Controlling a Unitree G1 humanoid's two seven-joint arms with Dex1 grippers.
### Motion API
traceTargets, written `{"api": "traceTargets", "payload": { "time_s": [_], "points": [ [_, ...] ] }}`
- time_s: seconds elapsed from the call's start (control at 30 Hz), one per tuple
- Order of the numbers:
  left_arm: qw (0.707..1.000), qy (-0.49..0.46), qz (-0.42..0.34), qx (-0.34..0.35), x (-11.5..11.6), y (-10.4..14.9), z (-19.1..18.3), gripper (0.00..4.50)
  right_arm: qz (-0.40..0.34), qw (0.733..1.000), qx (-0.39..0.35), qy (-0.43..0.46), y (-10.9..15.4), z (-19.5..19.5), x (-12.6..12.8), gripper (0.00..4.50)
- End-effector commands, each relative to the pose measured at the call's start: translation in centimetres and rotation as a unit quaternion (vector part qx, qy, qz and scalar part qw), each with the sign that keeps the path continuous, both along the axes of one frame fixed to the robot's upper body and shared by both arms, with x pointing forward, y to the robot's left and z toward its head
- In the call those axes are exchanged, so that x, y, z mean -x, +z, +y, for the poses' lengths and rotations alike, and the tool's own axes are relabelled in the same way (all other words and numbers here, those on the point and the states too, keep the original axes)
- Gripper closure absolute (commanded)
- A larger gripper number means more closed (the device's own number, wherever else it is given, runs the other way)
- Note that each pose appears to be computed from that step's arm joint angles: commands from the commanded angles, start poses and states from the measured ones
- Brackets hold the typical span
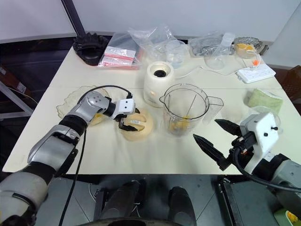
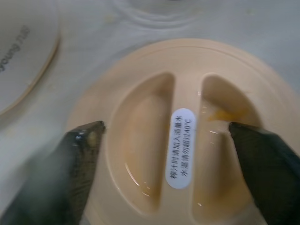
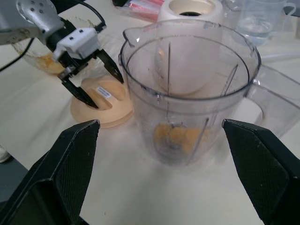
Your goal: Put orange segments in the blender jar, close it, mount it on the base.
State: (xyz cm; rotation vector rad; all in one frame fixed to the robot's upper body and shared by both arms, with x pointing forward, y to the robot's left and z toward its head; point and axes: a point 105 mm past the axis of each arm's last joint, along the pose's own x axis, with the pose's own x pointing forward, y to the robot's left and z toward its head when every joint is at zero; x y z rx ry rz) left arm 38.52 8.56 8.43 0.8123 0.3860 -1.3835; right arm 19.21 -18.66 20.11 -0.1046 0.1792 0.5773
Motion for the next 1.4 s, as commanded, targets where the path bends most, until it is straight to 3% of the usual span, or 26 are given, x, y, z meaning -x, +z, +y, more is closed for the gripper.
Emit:
{"api": "traceTargets", "payload": {
  "time_s": [0.03,0.2,0.4,0.43,0.53,0.67,0.8,0.93,1.1,1.23,1.4],
  "points": [
    [0.998,0.013,0.055,-0.03,0.9,-2.4,0.8,1.8,-0.002,1.0,0.001,-0.002,0.1,0.2,-0.1,0.0],
    [0.997,0.02,0.059,-0.036,0.9,-3.0,1.1,4.25,-0.004,1.0,0.007,-0.014,0.0,-0.2,-0.5,0.0],
    [0.999,0.012,0.038,-0.014,0.3,-0.7,1.0,4.23,-0.004,1.0,0.007,-0.022,-0.3,-0.6,-0.7,0.0],
    [0.999,0.009,0.032,-0.011,0.0,0.6,1.2,4.23,-0.003,1.0,0.005,-0.027,-0.5,-0.8,-0.8,0.0],
    [0.999,-0.014,0.002,0.035,-0.4,7.4,1.0,4.23,0.001,0.999,-0.004,-0.044,-1.1,-1.5,-1.0,0.0],
    [0.994,-0.043,-0.058,0.08,0.7,16.5,0.9,4.23,-0.003,0.998,-0.009,-0.061,-1.4,-2.4,-1.4,0.0],
    [0.984,-0.062,-0.113,0.124,1.7,23.8,-0.2,4.23,-0.009,0.997,-0.005,-0.073,-1.6,-3.4,-2.2,0.0],
    [0.974,-0.098,-0.134,0.153,2.3,28.1,-1.9,4.23,-0.015,0.997,-0.003,-0.07,-1.7,-3.4,-3.1,0.0],
    [0.967,-0.157,-0.114,0.164,3.3,29.1,-5.4,4.23,-0.028,0.995,0.004,-0.091,-1.9,-4.1,-4.1,0.0],
    [0.97,-0.19,-0.061,0.137,3.4,26.1,-10.3,4.23,-0.053,0.99,0.02,-0.126,-1.7,-5.2,-5.3,0.0],
    [0.979,-0.166,-0.051,0.109,2.6,22.9,-13.7,4.23,-0.069,0.991,0.036,-0.107,-0.7,-4.1,-4.8,0.0]
  ]
}}
